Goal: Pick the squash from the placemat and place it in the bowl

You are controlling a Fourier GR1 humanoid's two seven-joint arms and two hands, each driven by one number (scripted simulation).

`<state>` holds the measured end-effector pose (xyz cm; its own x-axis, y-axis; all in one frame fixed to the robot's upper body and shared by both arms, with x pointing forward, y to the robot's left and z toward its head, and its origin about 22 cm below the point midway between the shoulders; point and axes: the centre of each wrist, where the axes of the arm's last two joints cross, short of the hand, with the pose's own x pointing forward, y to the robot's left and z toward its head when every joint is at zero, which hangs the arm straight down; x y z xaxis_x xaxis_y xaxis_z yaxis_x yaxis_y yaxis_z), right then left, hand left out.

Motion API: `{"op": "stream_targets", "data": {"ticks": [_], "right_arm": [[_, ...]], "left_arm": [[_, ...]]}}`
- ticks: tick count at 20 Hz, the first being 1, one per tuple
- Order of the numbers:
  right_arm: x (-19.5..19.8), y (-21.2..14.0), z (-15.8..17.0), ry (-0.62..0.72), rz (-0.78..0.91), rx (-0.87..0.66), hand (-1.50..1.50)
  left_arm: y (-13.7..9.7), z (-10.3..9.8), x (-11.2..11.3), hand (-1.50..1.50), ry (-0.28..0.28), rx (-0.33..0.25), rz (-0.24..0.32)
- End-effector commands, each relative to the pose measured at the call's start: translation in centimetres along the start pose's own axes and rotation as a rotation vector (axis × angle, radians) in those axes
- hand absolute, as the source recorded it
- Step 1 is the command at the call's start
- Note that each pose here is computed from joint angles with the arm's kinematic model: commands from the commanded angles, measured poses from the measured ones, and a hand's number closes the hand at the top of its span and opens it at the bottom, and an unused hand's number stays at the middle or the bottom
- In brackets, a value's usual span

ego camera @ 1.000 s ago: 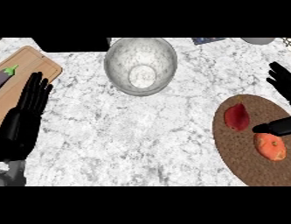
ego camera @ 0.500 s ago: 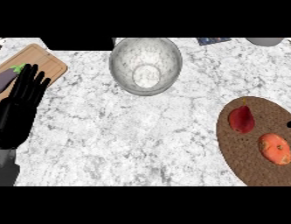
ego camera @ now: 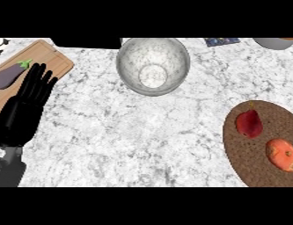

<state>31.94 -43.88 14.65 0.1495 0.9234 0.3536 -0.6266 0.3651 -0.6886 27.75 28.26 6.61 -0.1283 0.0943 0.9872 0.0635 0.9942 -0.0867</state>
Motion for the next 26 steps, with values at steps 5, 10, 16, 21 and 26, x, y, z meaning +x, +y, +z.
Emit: {"op": "stream_targets", "data": {"ticks": [5,10,16,21,26], "right_arm": [[7.6,-2.5,-2.6,0.033,0.127,0.253,-1.50],[7.7,-0.7,-3.2,0.050,0.083,0.247,-1.50],[5.7,0.1,-0.7,0.068,0.086,0.281,-1.50],[5.8,2.9,0.3,0.061,0.104,0.200,-1.50],[4.1,5.4,-1.7,0.024,0.075,0.119,-1.50]], "left_arm": [[0.9,-0.1,0.3,0.00,-0.003,0.025,0.010],[2.8,0.8,-0.3,0.00,0.003,0.042,0.015],[2.6,1.5,-1.3,0.00,0.008,0.061,-0.006],[1.0,1.2,-0.7,0.00,0.020,0.055,0.001],[0.8,1.0,0.2,0.00,0.006,0.045,0.000]]}}
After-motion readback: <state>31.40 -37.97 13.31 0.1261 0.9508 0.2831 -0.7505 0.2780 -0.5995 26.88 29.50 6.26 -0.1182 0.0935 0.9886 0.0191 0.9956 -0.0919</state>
